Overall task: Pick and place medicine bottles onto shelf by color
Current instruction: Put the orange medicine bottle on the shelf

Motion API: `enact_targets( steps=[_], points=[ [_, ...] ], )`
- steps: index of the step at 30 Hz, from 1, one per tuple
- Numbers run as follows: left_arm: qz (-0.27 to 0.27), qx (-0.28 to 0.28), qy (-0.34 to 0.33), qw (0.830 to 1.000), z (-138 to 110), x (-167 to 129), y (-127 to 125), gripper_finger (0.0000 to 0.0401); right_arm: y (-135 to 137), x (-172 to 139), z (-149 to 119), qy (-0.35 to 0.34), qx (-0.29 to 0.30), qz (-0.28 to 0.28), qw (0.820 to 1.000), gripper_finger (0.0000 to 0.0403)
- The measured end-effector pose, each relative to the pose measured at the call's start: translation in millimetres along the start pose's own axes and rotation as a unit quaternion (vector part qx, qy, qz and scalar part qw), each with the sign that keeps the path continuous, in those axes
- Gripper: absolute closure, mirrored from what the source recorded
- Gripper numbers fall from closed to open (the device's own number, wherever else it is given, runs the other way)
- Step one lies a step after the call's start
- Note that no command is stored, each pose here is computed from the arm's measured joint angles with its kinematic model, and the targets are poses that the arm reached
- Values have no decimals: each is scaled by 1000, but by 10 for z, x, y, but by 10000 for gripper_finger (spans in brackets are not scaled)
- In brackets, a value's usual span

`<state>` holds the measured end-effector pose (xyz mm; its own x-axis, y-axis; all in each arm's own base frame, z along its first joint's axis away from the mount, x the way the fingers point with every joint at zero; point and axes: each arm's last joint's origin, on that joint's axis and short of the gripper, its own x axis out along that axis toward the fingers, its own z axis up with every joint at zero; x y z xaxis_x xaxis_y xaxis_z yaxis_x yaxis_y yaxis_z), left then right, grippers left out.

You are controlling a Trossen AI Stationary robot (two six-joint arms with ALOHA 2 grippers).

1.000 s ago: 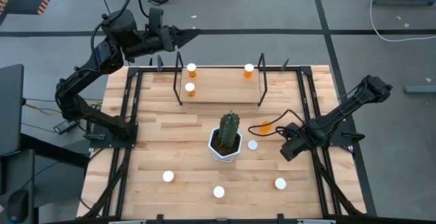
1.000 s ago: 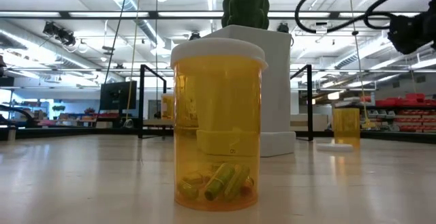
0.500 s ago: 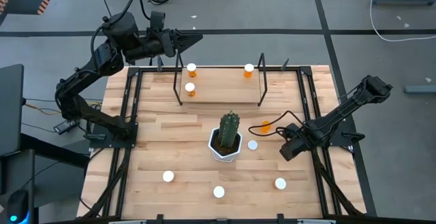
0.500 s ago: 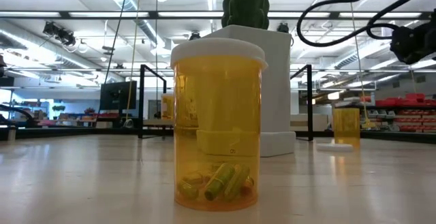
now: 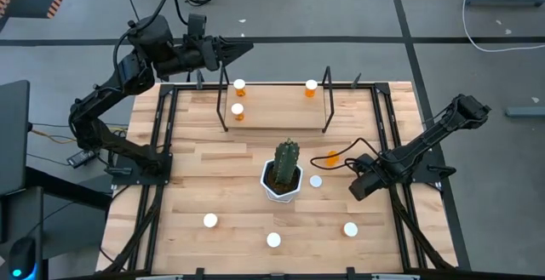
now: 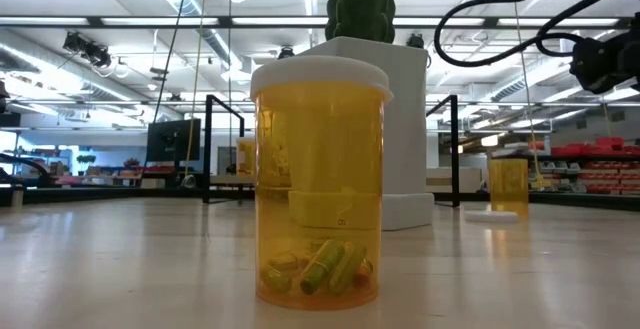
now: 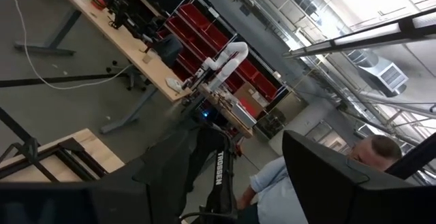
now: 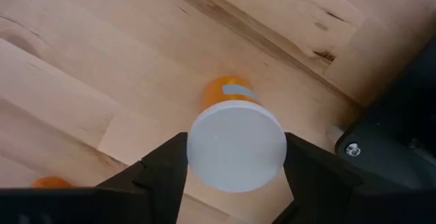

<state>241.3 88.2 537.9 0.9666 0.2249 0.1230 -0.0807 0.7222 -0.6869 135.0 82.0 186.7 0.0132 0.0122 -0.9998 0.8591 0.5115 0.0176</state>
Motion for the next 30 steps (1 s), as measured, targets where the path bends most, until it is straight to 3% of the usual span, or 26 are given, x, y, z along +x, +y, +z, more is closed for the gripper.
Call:
enact_targets(
  steps=[21, 30],
  points=[
    [-19, -5, -19, 1000, 38, -1, -38, 166, 78, -126, -3, 4, -2, 25, 1000, 174],
    [-20, 1, -20, 1000, 38, -2, -38, 168, 153, -488, 36, -1, -32, 38, 999, 174]
  ],
)
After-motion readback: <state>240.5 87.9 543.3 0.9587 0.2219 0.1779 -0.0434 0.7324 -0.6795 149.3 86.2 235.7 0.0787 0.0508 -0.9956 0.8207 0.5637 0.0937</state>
